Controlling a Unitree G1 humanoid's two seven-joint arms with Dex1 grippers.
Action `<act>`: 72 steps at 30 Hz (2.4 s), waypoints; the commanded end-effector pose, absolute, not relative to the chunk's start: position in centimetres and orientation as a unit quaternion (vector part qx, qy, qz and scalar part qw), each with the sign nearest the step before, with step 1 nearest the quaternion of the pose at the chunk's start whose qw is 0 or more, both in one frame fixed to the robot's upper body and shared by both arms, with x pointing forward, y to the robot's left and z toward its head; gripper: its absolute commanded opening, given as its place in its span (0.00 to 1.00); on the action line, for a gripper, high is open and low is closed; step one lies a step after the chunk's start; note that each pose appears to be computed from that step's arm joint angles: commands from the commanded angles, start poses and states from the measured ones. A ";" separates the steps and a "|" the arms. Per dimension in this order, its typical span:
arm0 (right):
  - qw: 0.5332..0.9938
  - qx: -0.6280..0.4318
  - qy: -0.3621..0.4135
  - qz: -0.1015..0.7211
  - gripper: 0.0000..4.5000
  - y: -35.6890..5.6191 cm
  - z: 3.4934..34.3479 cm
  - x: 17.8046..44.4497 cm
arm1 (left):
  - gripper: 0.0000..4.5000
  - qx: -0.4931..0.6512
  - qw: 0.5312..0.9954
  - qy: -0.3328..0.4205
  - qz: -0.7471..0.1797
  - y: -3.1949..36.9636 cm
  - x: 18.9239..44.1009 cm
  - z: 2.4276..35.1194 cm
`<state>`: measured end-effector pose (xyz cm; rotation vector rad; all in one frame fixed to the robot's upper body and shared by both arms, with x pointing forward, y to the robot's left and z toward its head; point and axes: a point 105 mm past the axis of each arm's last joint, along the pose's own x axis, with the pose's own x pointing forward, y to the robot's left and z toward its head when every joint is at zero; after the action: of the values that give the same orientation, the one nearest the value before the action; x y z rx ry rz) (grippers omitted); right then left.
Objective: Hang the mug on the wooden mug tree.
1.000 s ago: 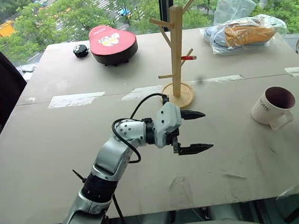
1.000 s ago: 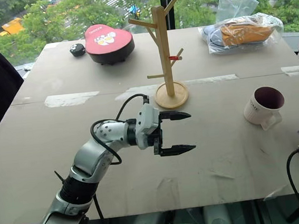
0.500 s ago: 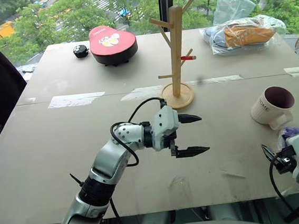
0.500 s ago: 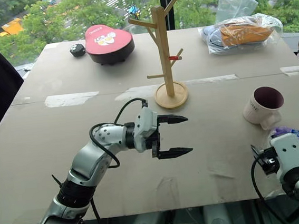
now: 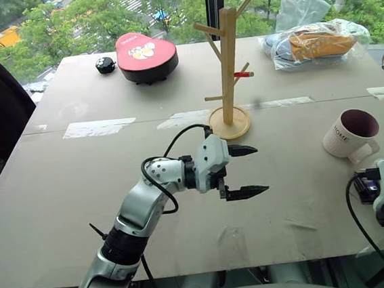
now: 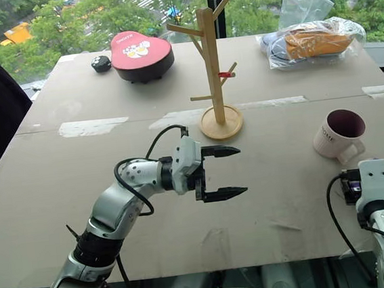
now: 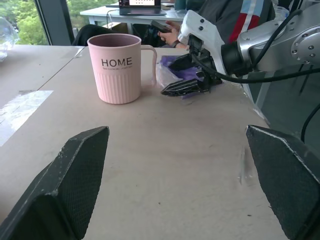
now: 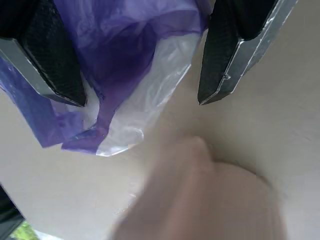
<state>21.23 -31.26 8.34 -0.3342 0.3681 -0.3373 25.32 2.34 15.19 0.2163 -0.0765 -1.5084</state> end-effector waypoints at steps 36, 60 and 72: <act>0.989 -0.107 0.093 -0.047 0.16 -27.8 10.9 27.2 | 1.00 0.101 0.734 -0.068 -0.668 2.3 25.0 16.9; 0.888 -0.235 0.072 0.389 0.00 -16.0 24.3 32.2 | 1.00 -0.053 0.845 -0.203 -0.492 7.0 27.3 19.3; 0.808 -0.316 0.181 0.462 0.00 -11.8 28.9 33.9 | 1.00 -0.038 0.868 -0.280 -0.409 8.8 27.1 20.5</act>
<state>33.84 -11.85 28.26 -0.6368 0.3942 0.9825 27.86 8.91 19.29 -0.1154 -0.5181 -0.8632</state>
